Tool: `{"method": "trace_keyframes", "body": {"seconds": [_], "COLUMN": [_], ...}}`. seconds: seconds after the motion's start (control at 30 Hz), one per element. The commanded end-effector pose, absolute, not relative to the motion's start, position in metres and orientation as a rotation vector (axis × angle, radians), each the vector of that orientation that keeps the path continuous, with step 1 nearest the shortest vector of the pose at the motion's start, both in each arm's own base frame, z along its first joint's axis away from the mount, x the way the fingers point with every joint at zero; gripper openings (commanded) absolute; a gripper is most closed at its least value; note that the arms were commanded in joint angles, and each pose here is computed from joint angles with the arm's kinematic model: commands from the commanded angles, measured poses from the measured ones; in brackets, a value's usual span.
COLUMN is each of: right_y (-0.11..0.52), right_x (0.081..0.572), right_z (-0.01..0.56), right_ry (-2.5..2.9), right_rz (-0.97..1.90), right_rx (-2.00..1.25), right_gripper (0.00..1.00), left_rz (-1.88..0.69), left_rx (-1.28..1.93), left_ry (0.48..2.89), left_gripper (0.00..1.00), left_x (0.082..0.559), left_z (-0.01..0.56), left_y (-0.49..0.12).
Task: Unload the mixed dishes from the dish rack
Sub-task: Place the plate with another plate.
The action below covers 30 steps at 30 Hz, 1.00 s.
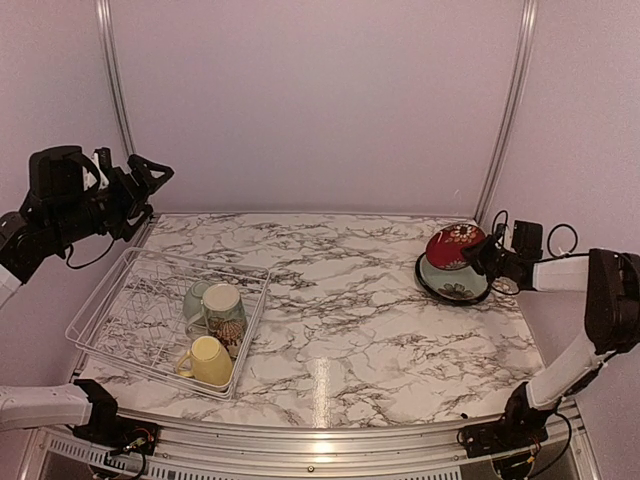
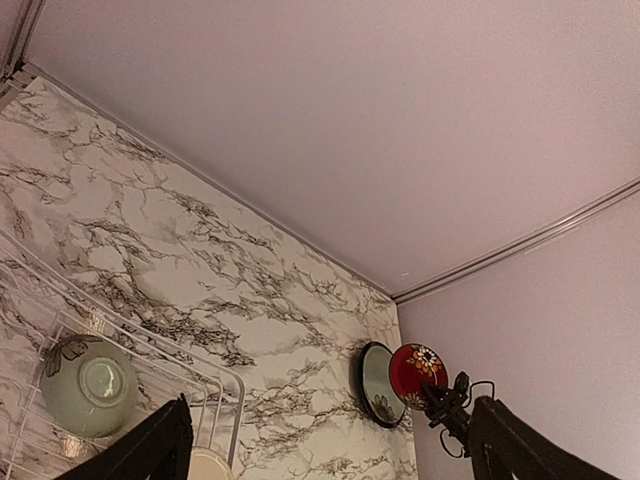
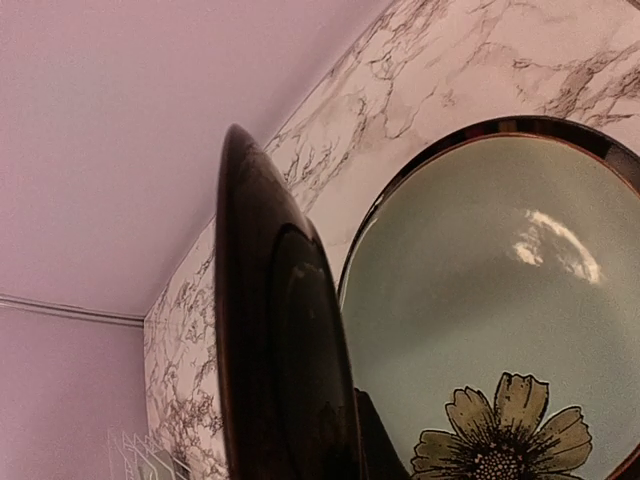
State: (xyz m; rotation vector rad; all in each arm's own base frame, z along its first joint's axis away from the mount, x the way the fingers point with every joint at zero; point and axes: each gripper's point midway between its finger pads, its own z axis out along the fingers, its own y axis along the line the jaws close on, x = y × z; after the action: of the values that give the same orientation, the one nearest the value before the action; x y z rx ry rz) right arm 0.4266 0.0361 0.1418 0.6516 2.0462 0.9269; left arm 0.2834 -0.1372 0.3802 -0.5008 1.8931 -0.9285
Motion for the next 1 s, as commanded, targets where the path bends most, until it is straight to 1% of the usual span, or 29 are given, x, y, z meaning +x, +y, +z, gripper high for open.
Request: {"method": "trace_keyframes", "body": {"seconds": [0.0, 0.17, 0.37, 0.73, 0.83, 0.9, 0.97], "right_y": [0.022, 0.008, 0.0, 0.007, 0.007, 0.008, 0.009], "right_x": [0.43, 0.436, 0.442, 0.447, 0.446, 0.446, 0.445], "right_z": [0.171, 0.154, 0.133, 0.104, 0.1, 0.096, 0.092], "right_ry": [1.941, 1.982, 2.03, 2.095, 2.108, 2.118, 2.127], "right_rz": [1.036, 1.027, 0.971, 1.025, 1.02, 1.018, 1.024], "right_rx": [0.655, 0.691, 0.696, 0.675, 0.67, 0.663, 0.662], "right_gripper": [0.0, 0.0, 0.0, 0.02, 0.05, 0.09, 0.12], "left_rz": [-0.927, -0.987, -0.996, -1.018, -1.007, -1.007, -1.017], "left_rx": [-0.435, -0.387, -0.38, -0.357, -0.35, -0.354, -0.357], "left_ry": [1.932, 1.968, 1.977, 1.992, 1.991, 1.995, 2.003], "left_gripper": [0.99, 0.99, 0.99, 0.99, 0.99, 0.99, 0.99], "left_x": [0.287, 0.287, 0.284, 0.284, 0.285, 0.286, 0.287], "left_z": [0.375, 0.37, 0.364, 0.359, 0.361, 0.357, 0.351], "left_y": [-0.146, -0.161, -0.161, -0.167, -0.167, -0.167, -0.169]}}
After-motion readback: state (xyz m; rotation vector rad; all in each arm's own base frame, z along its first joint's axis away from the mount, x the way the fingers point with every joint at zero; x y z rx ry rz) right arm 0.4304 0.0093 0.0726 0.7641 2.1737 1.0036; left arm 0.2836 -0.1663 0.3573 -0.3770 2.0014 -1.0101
